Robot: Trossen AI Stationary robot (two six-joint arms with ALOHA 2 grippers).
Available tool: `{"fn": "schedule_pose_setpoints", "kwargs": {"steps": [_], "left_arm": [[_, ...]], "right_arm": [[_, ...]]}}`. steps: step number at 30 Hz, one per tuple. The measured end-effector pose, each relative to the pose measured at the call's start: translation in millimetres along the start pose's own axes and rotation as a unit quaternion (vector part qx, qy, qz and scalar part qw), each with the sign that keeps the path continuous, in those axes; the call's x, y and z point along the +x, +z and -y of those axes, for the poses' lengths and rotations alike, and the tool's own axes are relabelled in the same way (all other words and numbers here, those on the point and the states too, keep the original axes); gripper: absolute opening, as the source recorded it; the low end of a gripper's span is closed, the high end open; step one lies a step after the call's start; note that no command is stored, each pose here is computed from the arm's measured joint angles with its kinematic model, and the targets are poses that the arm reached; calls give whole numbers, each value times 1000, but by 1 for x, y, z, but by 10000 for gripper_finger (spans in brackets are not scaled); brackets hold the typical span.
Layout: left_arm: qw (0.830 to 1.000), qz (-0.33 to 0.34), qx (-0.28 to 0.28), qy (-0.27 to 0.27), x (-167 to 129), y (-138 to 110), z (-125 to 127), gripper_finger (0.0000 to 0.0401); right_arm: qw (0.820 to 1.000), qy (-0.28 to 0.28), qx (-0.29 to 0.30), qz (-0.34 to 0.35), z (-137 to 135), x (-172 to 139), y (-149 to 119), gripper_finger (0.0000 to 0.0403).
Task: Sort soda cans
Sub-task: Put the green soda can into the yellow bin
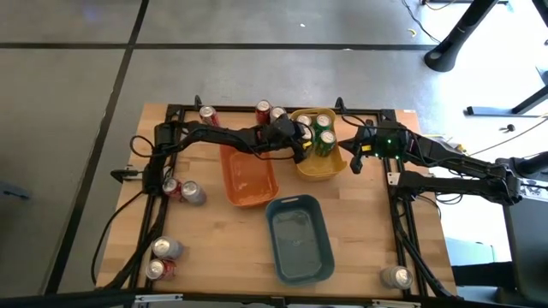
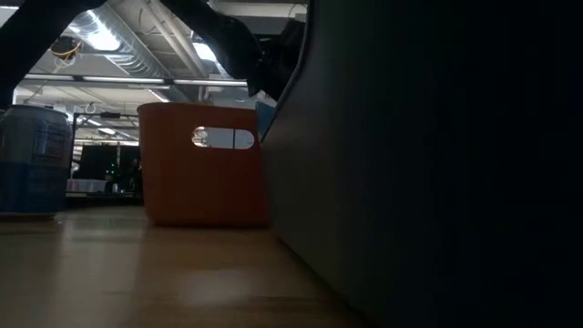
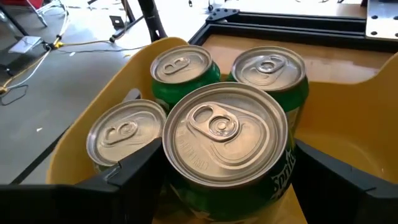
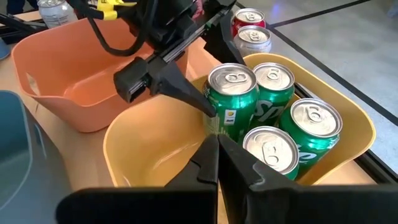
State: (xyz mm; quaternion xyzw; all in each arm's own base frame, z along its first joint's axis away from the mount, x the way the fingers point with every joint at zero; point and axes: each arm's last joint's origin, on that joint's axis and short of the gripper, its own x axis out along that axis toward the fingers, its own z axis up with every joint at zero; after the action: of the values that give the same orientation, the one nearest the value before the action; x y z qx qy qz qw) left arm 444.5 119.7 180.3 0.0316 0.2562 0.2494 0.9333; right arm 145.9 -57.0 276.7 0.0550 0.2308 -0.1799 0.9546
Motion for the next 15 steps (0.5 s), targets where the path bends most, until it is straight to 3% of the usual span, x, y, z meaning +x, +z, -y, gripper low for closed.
{"fn": "schedule_pose_setpoints", "kwargs": {"steps": [9,15], "left_arm": [[1000,-17,6,1,7,-10,0,286],[1000,-15,5,1,6,-8,-1,314]], "right_arm": [[1000,0,0,-1,0,0,0,5],[1000,0,0,-2,0,0,0,5]]}}
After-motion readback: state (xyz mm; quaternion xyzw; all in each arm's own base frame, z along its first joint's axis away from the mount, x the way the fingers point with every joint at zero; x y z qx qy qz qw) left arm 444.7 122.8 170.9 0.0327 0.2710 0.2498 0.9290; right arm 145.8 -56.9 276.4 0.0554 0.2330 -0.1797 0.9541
